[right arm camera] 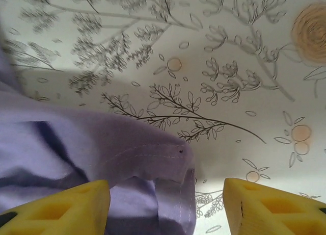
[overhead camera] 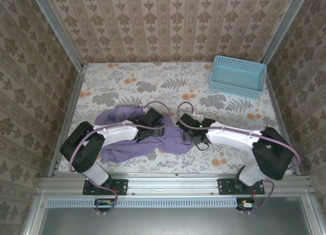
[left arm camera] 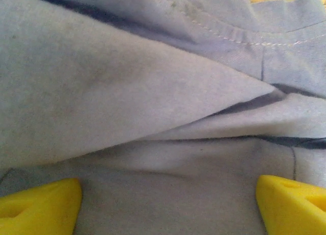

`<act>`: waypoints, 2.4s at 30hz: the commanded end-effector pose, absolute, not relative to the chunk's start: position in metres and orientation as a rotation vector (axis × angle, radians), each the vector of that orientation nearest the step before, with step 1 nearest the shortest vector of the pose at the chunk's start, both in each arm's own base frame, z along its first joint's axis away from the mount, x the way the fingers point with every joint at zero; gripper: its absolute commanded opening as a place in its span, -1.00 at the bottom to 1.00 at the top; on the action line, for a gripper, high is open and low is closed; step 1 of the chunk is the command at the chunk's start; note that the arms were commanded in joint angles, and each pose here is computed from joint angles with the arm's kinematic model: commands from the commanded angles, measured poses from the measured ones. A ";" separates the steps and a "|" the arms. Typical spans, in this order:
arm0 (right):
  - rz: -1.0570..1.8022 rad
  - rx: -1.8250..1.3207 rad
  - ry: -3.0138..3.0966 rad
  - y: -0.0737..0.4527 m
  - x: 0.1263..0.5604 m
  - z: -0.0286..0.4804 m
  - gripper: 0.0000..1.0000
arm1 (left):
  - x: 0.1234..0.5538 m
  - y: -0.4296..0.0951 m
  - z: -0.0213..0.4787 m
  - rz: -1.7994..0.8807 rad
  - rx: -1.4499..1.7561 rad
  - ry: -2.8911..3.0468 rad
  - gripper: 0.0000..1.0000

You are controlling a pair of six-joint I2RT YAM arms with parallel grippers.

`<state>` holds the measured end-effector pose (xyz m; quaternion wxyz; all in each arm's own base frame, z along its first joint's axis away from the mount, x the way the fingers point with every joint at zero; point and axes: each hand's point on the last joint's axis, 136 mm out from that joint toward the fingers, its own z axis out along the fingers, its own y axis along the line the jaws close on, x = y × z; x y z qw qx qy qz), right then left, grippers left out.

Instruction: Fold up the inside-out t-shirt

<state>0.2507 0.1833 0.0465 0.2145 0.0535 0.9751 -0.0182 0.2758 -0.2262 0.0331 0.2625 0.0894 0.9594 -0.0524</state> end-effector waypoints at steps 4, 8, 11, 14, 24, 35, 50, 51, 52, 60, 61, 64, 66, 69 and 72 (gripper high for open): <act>-0.196 0.117 2.781 0.168 0.219 0.019 0.31 | 0.278 -0.208 0.030 -0.063 0.171 2.621 0.80; -0.278 0.148 2.806 0.148 0.195 0.007 0.20 | 0.282 -0.199 0.023 -0.023 0.132 2.640 0.80; -0.288 0.191 2.815 0.130 0.180 0.003 -0.01 | 0.285 -0.193 0.021 -0.006 0.105 2.646 0.81; -0.280 0.219 2.811 0.118 0.171 0.001 -0.28 | 0.286 -0.192 0.018 -0.010 0.101 2.652 0.81; -0.144 0.207 2.728 0.132 0.186 0.025 -0.77 | 0.280 -0.207 0.026 -0.066 0.169 2.637 0.81; 0.449 0.140 2.409 0.170 0.220 0.114 -1.00 | 0.255 -0.214 0.094 -0.199 0.278 2.503 0.90; 1.074 0.033 2.008 0.206 0.211 0.202 -1.00 | 0.185 -0.329 0.184 -0.617 0.735 2.171 0.64; 1.084 0.025 2.009 0.209 0.210 0.202 -1.00 | 0.178 -0.334 0.186 -0.616 0.769 2.145 0.63; 1.102 0.007 2.004 0.212 0.209 0.203 -1.00 | 0.173 -0.338 0.187 -0.605 0.797 2.124 0.63; 1.197 -0.147 1.983 0.224 0.190 0.210 -1.00 | 0.195 -0.335 0.152 -0.495 0.774 2.209 0.62; 1.196 -0.158 1.984 0.224 0.188 0.209 -1.00 | 0.200 -0.335 0.150 -0.497 0.764 2.213 0.57; 1.169 -0.165 2.001 0.218 0.184 0.204 -1.00 | 0.216 -0.336 0.150 -0.519 0.741 2.228 0.26; 1.145 -0.167 2.011 0.215 0.183 0.201 -1.00 | 0.223 -0.339 0.155 -0.519 0.748 2.211 0.03; 1.085 -0.154 2.035 0.208 0.186 0.194 -1.00 | 0.222 -0.355 0.164 -0.565 0.821 2.169 -0.27; 1.003 -0.124 2.055 0.199 0.192 0.191 -1.00 | 0.219 -0.361 0.167 -0.572 0.864 2.153 -0.67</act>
